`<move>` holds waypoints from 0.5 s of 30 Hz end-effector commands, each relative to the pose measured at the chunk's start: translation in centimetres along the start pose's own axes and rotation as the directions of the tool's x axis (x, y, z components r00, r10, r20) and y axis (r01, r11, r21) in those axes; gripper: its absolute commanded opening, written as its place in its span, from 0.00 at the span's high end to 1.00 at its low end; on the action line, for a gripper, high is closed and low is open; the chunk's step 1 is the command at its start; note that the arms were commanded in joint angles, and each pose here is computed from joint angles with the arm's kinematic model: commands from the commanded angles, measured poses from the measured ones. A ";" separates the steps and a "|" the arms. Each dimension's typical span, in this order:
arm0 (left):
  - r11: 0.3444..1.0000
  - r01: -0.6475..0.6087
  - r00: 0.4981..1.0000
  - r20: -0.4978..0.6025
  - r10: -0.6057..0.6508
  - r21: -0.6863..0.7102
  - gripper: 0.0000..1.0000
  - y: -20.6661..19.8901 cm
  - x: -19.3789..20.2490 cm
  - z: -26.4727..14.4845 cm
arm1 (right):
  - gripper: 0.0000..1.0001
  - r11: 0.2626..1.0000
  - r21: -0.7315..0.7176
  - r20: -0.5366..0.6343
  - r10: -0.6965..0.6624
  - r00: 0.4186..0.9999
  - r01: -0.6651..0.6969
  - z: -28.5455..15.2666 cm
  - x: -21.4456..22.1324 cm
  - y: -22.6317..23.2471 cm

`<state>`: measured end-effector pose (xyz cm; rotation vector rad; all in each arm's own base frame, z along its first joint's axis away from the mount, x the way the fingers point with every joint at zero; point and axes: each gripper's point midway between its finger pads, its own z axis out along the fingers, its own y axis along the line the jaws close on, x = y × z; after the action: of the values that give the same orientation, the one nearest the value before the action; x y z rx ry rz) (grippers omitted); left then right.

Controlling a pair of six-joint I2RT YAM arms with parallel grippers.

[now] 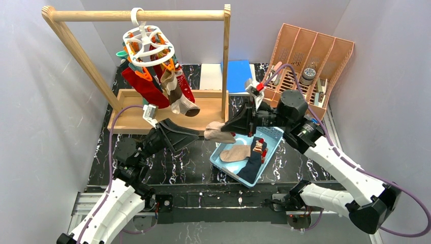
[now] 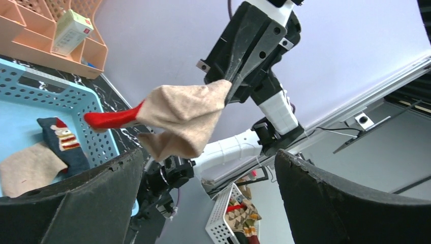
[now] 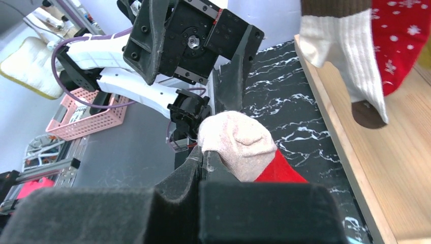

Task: Clip the socks to the hanger
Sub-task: Pick up the sock from the bin.

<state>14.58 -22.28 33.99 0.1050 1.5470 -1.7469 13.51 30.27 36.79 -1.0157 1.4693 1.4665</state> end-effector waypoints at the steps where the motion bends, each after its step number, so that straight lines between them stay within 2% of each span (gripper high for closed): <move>1: 0.998 0.024 0.999 -0.038 -0.021 0.064 0.02 -1.6 0.6 -0.1 | 0.99 0.991 -0.088 0.071 -0.094 0.993 0.101 1.9 -2.3 1.8; 9: 0.993 0.057 0.997 -0.053 -0.052 0.102 0.02 -2.3 1.1 -0.4 | 0.99 0.986 -0.101 0.060 -0.127 0.990 0.133 5.6 -1.7 2.0; 15: 0.993 0.062 0.997 -0.054 -0.057 0.105 0.07 -2.3 1.3 -0.7 | 0.99 0.984 -0.108 0.072 -0.135 0.988 0.142 6.4 -1.8 2.3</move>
<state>13.00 -22.42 34.73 0.1139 1.5253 -1.8593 12.00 36.34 34.96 -1.1275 1.4294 1.5091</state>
